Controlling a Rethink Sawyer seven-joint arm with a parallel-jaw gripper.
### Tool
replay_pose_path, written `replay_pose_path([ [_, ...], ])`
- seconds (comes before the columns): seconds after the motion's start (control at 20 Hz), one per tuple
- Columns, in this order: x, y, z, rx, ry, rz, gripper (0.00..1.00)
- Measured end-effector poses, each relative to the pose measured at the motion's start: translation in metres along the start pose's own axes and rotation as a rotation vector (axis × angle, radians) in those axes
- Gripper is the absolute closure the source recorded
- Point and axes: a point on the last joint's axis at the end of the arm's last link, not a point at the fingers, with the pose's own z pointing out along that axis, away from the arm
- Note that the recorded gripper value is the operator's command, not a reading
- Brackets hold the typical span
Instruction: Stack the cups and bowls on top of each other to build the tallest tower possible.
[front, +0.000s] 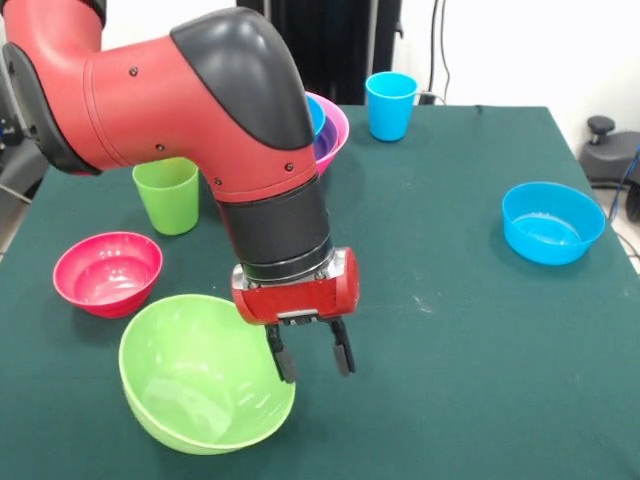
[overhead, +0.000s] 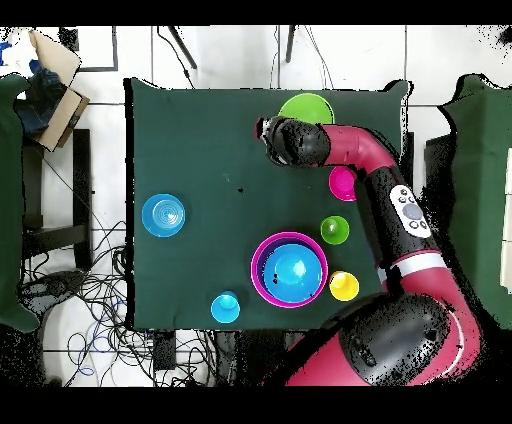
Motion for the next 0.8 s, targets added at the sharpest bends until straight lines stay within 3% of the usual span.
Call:
replay_pose_path([
  [0.35, 0.004, -0.005, 0.003, -0.002, 0.006, 0.007, 0.0],
  [0.8, -0.013, -0.009, -0.019, 0.02, -0.026, -0.007, 0.0],
])
